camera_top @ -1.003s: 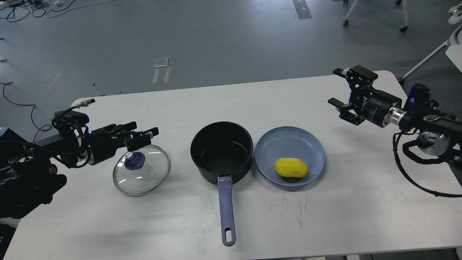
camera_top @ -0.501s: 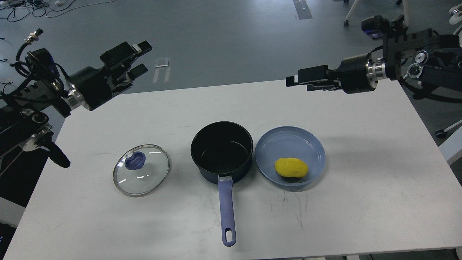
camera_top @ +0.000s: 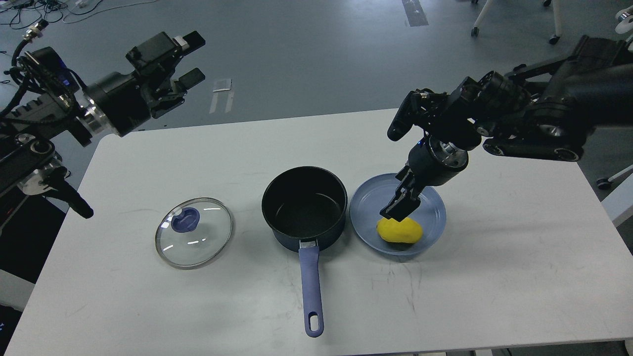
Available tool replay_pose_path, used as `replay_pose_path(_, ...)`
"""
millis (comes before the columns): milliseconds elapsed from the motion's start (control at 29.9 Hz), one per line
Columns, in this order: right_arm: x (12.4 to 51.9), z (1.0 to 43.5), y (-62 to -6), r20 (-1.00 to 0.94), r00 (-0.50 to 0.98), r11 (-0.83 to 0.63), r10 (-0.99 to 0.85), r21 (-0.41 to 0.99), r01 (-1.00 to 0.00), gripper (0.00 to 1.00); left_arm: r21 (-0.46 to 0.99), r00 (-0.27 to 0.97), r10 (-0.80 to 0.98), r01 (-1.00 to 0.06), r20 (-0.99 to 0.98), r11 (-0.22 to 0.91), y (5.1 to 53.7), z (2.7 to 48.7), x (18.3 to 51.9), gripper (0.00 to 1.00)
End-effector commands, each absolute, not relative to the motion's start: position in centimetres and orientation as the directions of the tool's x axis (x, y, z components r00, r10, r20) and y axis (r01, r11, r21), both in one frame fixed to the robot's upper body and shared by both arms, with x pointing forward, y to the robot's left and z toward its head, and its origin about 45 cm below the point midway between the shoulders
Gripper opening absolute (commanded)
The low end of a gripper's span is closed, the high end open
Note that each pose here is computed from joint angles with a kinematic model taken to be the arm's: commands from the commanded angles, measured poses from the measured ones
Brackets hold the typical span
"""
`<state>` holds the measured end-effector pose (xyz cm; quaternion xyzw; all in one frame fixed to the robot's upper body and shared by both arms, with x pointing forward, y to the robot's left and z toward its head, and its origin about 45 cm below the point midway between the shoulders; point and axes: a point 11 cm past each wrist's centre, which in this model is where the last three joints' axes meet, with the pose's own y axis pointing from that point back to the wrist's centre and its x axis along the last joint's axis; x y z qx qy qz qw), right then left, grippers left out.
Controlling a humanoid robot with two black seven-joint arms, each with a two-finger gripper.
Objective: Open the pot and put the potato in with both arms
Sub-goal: 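Lower the right gripper onto the yellow potato and grasp it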
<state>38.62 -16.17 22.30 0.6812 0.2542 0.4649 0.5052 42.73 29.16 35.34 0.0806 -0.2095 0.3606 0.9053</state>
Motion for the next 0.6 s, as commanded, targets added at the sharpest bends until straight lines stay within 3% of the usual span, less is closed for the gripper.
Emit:
replay_pose_path(0,38.3,21.6,-16.2,0.358,0.399,-0.339,0.844,0.933,-0.119,0.99,-0.008,0.658,0.614,-0.679,0.437,0.734,28.9,35.4,42.6,0.97)
replay_pose_path(568,36.3,17.1,-16.5,0.351,0.396,-0.358,0.849,0.932,-0.059,0.97,-0.007,0.660,0.613,-0.678,0.434,0.735,28.7,35.3,42.5,0.97)
